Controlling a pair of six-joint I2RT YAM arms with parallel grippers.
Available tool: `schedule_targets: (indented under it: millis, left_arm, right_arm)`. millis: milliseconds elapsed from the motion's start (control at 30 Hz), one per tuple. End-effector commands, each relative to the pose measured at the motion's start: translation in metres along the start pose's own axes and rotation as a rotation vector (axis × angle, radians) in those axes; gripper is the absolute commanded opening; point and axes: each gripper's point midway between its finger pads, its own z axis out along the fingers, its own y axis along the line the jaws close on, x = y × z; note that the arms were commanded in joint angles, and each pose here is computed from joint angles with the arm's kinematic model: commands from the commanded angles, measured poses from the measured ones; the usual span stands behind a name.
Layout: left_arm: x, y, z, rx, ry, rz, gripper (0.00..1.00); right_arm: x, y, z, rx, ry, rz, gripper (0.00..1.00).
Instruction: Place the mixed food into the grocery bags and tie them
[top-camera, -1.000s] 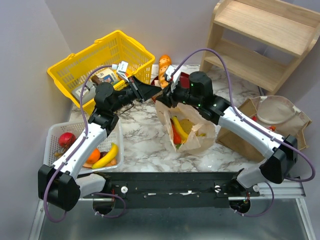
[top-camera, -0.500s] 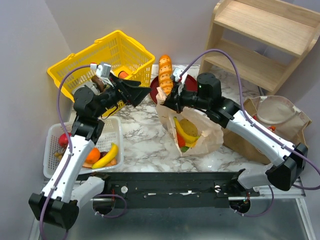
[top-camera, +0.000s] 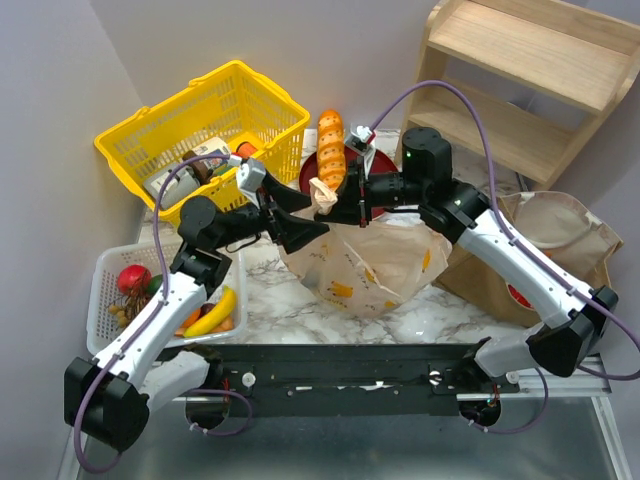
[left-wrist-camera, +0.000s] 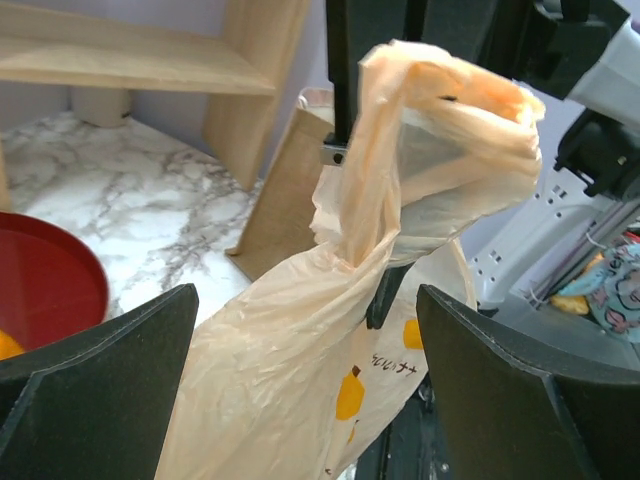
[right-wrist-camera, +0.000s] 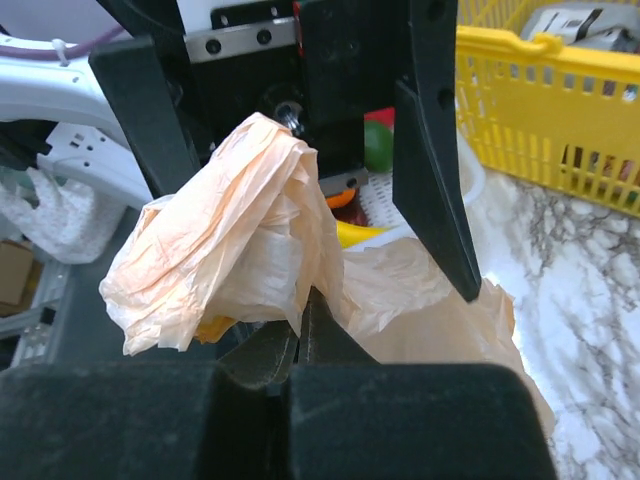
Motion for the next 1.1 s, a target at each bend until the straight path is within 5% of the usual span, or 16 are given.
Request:
schedule_targets:
  millis: [0, 467, 567, 600, 733, 867, 1067]
  left_arm:
    - [0.006, -0.012, 0.010, 0.094, -0.024, 0.054, 0.96]
    - [0.046, -0.004, 0.026, 0.155, -0.006, -0.070, 0.46]
    - [0.050, -0.001, 0.025, 0.139, -0.010, -0.076, 0.25]
    - [0.050, 0.001, 0.025, 0.134, -0.011, -0.078, 0.10]
    - [0.056, 0.003, 0.025, 0.126, 0.002, -0.093, 0.00]
    - [0.062, 0.003, 0.023, 0.121, 0.023, -0.111, 0.00]
    - [0.064, -0.001, 0.020, 0.124, 0.045, -0.104, 0.00]
  right_arm:
    - [0.003, 0.000, 0.002, -0.051, 0.025, 0.109, 0.01]
    - [0.004, -0.023, 0.004, -0.052, -0.007, 0.226, 0.01]
    - [0.002, -0.026, 0.000, -0.043, -0.023, 0.238, 0.03]
    - [0.003, -0.028, -0.001, -0.038, -0.024, 0.239, 0.05]
    - [0.000, -0.028, -0.006, -0.029, -0.032, 0.216, 0.22]
    - [-0.010, -0.032, -0.020, 0.026, -0.068, 0.173, 0.65]
    - [-0.017, -0.052, -0.031, 0.153, -0.069, 0.054, 0.85]
